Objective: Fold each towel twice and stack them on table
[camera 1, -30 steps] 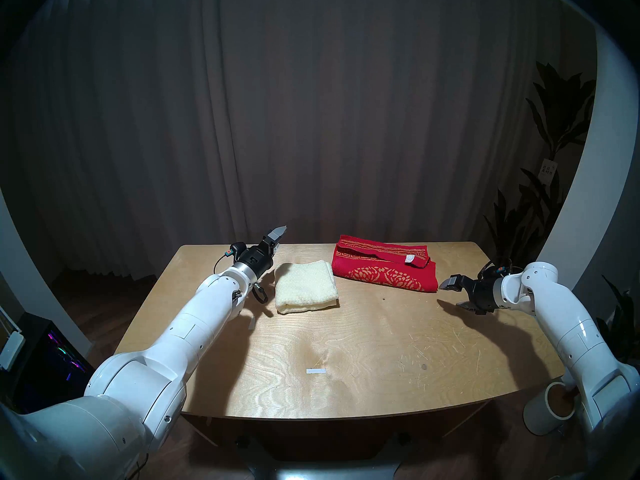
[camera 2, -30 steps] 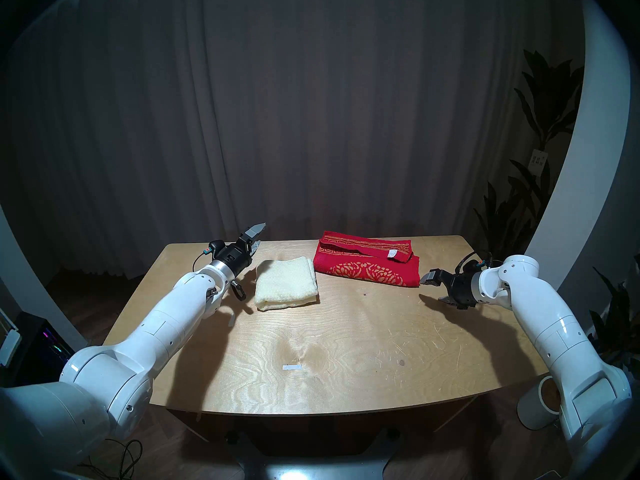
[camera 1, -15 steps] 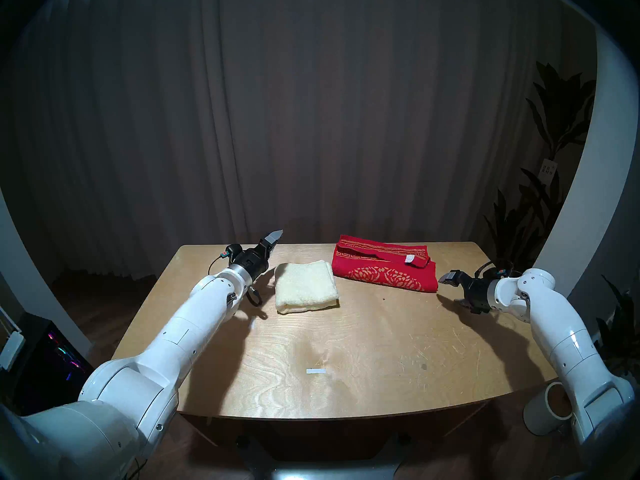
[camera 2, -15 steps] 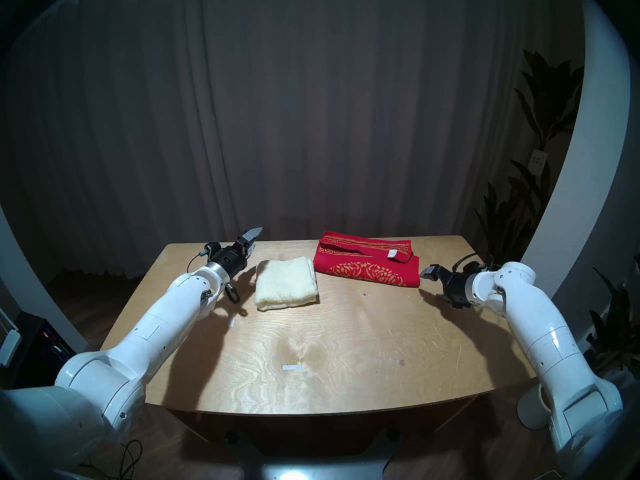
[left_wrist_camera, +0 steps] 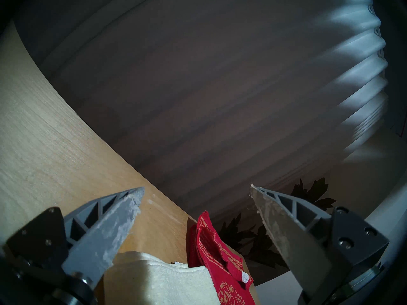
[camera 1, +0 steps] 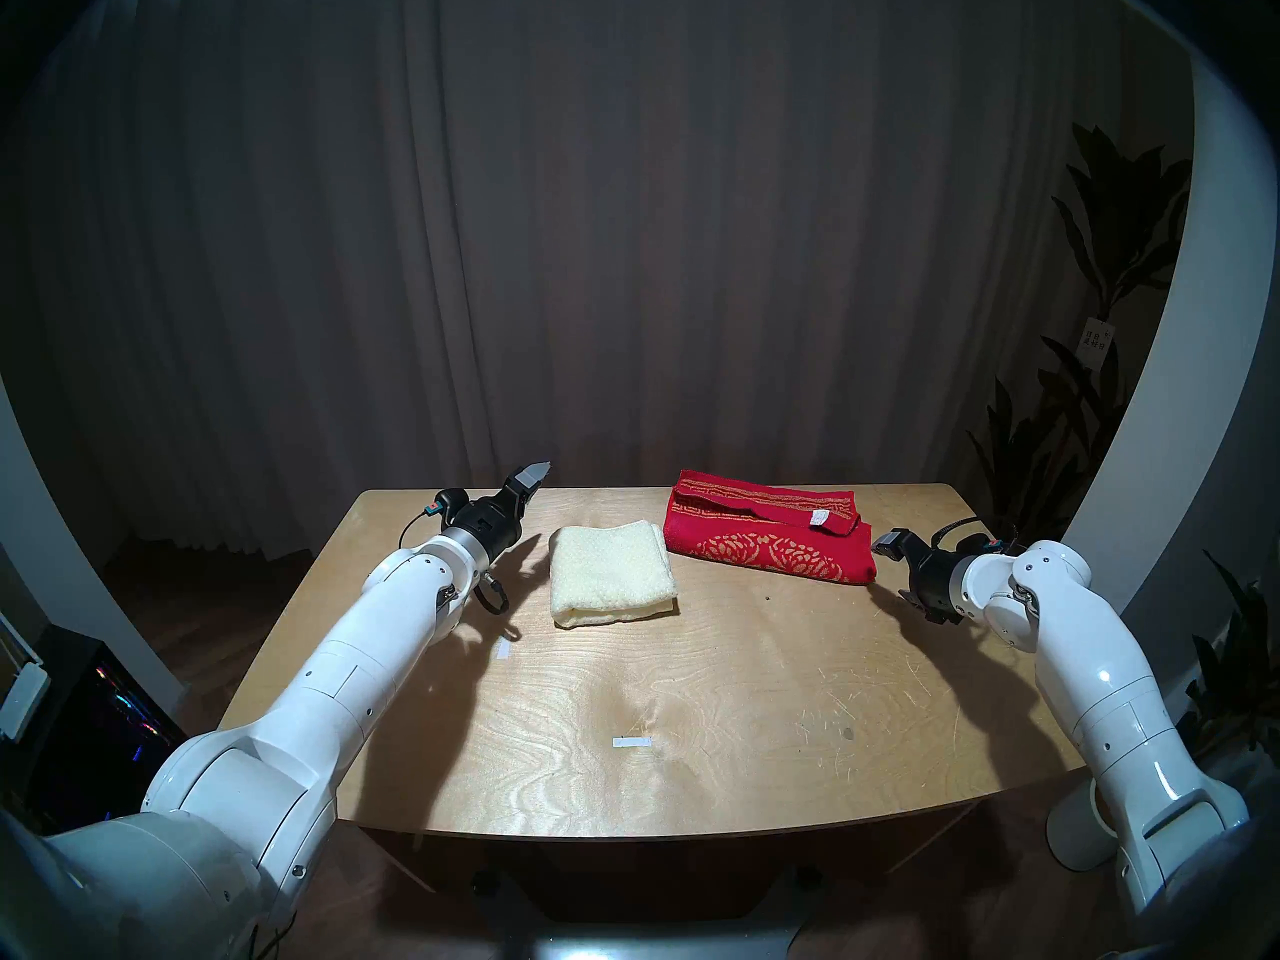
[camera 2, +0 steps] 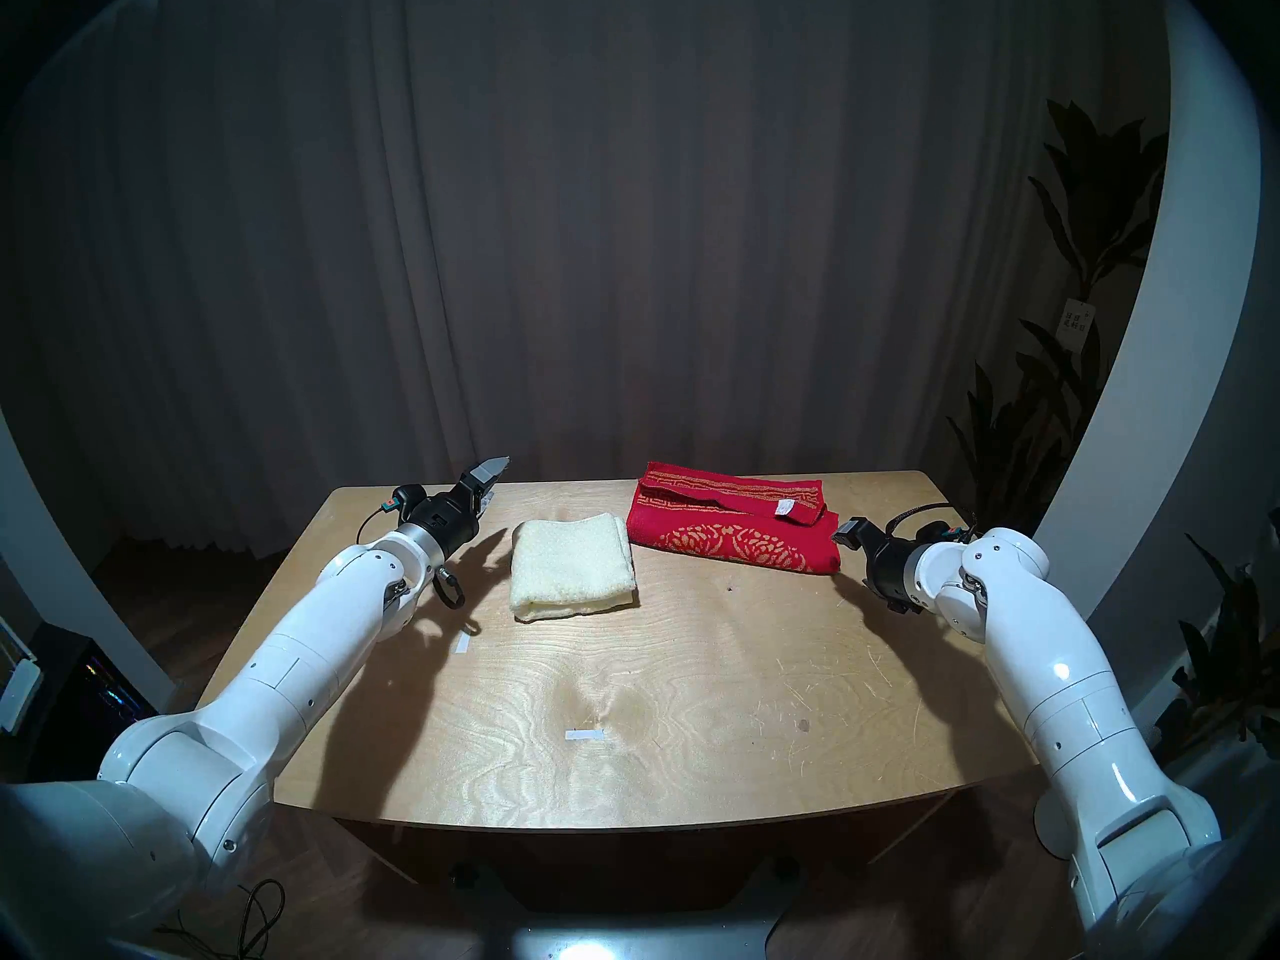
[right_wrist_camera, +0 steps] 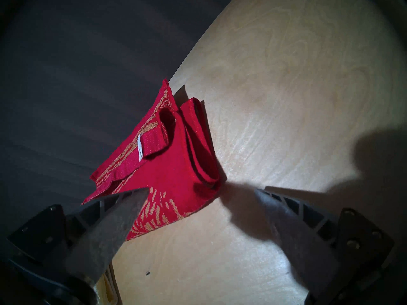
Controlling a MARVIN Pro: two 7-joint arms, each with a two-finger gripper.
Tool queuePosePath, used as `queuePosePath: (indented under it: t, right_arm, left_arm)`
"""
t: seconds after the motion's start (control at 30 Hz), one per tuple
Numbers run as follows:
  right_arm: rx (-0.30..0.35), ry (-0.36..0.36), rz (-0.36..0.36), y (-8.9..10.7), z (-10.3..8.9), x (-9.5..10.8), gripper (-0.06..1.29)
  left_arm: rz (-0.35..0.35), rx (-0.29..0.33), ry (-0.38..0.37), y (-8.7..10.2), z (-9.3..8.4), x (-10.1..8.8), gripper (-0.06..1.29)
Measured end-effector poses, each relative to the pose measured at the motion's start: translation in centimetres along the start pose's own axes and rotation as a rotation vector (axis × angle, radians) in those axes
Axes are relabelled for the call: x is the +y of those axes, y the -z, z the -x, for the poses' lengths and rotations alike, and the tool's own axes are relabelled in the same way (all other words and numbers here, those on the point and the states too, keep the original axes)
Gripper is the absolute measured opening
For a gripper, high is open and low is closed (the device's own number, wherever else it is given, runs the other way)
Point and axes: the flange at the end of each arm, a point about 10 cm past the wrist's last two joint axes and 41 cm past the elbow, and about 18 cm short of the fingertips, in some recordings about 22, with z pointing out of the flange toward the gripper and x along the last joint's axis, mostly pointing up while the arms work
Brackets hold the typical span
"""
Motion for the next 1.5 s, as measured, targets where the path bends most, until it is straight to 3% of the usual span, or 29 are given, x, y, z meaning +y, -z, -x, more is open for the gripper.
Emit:
queuePosePath:
  t: [0.37, 0.93, 1.1, 1.3, 1.5]
  right_arm:
    - [0.093, -0.115, 0.102, -0.1, 1.9, -1.1, 1.25]
    - [0.243, -0.306, 0.272, 0.3, 4.2, -3.0, 1.25]
    - [0.271, -0.325, 0.258, 0.0, 4.8, -3.4, 1.25]
    - [0.300, -0.321, 0.179, -0.3, 5.1, -3.9, 1.25]
    - [0.316, -0.314, 0.138, -1.2, 5.3, -2.8, 1.25]
  left_arm:
    - [-0.051, -0.011, 0.013, 1.6, -0.1, -0.3, 1.21]
    - [-0.145, -0.026, 0.038, 3.8, 0.1, 1.1, 1.21]
    - [-0.184, -0.024, 0.046, 4.3, 0.2, 1.6, 1.21]
    - [-0.236, -0.021, 0.054, 4.9, 0.7, 2.4, 1.21]
    - [-0.297, -0.017, 0.061, 5.4, 1.3, 3.5, 1.21]
